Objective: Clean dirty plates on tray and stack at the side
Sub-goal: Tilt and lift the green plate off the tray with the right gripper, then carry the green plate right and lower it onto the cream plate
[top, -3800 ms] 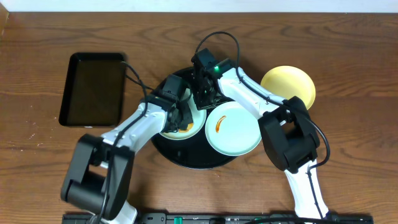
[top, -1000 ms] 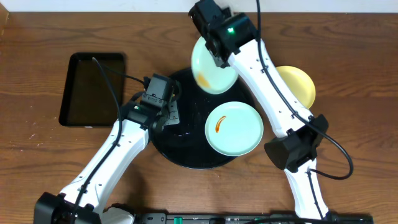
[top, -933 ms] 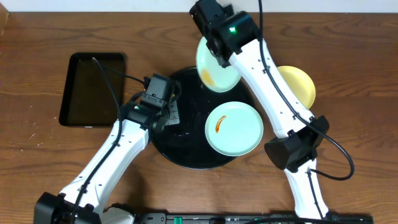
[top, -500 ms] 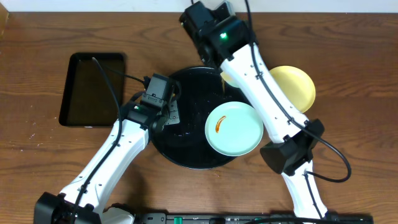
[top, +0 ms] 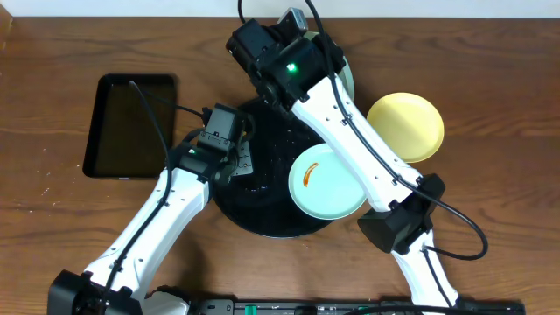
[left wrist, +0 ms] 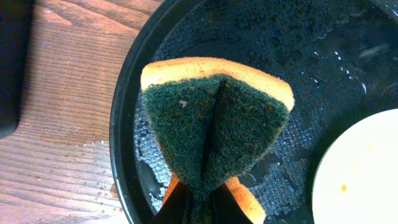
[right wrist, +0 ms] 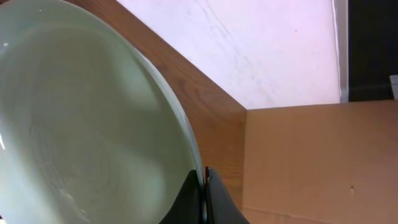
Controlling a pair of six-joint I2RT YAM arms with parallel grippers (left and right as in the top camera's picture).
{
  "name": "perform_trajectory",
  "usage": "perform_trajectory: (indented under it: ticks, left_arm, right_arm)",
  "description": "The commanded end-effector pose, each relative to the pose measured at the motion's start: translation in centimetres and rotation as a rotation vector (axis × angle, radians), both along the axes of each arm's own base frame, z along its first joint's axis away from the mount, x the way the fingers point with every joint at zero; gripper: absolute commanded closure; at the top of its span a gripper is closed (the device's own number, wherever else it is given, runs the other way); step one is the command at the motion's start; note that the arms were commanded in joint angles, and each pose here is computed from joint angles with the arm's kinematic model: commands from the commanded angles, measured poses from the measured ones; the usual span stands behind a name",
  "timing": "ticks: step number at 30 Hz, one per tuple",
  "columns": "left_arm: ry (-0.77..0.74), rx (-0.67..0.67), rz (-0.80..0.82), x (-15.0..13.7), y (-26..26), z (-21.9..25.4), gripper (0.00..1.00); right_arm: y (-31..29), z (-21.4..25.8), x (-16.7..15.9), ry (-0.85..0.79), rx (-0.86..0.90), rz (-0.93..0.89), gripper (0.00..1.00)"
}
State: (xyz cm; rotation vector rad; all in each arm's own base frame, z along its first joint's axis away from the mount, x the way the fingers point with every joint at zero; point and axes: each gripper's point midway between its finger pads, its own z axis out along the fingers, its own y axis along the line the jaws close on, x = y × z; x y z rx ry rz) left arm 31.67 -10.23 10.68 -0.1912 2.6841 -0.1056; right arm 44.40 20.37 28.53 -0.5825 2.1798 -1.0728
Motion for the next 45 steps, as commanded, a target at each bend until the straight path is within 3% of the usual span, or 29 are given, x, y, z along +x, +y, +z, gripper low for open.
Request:
perform_trajectory:
  ticks: [1,16,28,33,37,45]
  left_arm:
    - [0.010,-0.002,0.012,-0.1,0.1,-0.4,0.92]
    - [0.011,-0.009,0.025,-0.1,0.2,-0.4,0.91]
    - [0.011,-0.009,0.025,-0.1,0.2,-0.4,0.92]
    - [0.011,-0.008,0.025,-0.1,0.2,-0.4,0.92]
    - [0.012,-0.008,0.025,-0.1,0.2,-0.4,0.92]
    - [0.015,-0.007,0.025,-0.2,0.2,-0.5,0.92]
  right_arm:
    - [-0.2,1.3,0.0,-0.028,-0.047,0.006,0.99]
    - [-0.3,1.7,0.1,-0.010,-0.110,0.028,0.99]
    - [0.4,-0.6,0.3,0.085,0.017,0.066,0.99]
    - [0.9,-4.0,0.4,0.241,0.237,0.094,0.99]
    - [1.2,-6.9,0.2,0.433,0.539,0.113,0.99]
    - [-3.1,-7.1,1.2,0.641,1.080,0.105,0.99]
